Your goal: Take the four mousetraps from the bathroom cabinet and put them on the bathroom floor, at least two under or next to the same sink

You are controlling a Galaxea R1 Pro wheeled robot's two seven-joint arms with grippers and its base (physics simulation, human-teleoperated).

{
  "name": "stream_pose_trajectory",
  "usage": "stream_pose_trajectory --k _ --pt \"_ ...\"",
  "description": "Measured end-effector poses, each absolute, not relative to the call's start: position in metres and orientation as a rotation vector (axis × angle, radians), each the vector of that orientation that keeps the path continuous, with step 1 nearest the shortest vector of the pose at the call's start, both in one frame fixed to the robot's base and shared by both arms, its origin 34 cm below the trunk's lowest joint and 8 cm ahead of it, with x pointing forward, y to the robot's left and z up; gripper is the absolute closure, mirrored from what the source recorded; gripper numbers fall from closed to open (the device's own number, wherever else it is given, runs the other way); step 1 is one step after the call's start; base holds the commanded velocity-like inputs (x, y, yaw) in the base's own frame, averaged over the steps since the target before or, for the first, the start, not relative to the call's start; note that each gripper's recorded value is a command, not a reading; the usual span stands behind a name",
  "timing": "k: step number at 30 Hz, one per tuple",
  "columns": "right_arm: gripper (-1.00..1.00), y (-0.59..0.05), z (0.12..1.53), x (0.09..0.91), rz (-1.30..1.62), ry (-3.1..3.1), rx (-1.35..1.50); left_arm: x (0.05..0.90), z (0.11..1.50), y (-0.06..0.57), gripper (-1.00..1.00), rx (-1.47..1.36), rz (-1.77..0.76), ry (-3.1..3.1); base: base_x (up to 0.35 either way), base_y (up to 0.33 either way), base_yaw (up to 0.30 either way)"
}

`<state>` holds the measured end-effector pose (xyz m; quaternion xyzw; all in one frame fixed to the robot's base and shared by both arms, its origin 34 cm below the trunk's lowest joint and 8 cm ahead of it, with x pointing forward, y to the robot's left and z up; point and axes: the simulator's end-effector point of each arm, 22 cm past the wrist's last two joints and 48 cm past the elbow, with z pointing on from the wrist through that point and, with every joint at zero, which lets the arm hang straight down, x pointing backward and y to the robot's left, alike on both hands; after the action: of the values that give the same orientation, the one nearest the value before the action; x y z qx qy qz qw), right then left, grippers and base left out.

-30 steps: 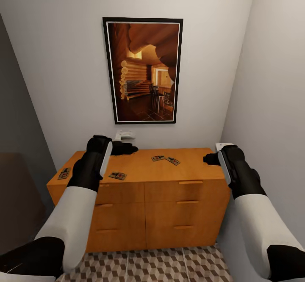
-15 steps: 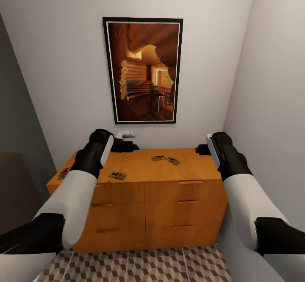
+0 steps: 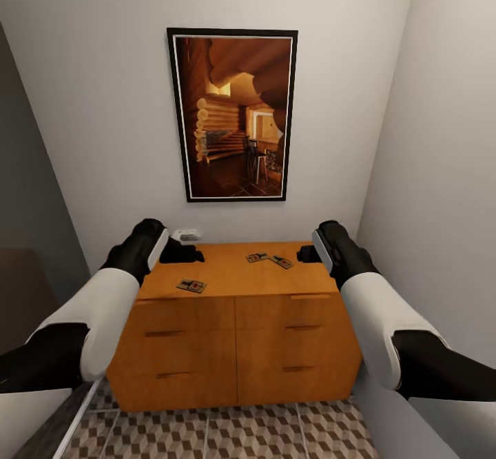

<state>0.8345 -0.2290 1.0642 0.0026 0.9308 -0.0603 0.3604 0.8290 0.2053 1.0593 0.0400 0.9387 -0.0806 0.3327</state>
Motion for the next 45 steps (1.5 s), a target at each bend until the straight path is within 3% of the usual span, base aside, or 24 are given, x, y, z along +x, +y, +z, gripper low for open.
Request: stream_pose_trajectory --k 19,45 --pt "-1.00 -0.213 1.062 0.834 -0.130 2.404 -0.012 0.831 1.064 0.220 -1.00 0.098 -0.173 2.452 0.020 0.000 0.000" --pt "-1.00 -0.219 1.063 0.835 -0.133 2.400 -0.003 0.832 1.067 0.218 -1.00 0.097 -0.177 2.438 0.297 0.000 0.000"
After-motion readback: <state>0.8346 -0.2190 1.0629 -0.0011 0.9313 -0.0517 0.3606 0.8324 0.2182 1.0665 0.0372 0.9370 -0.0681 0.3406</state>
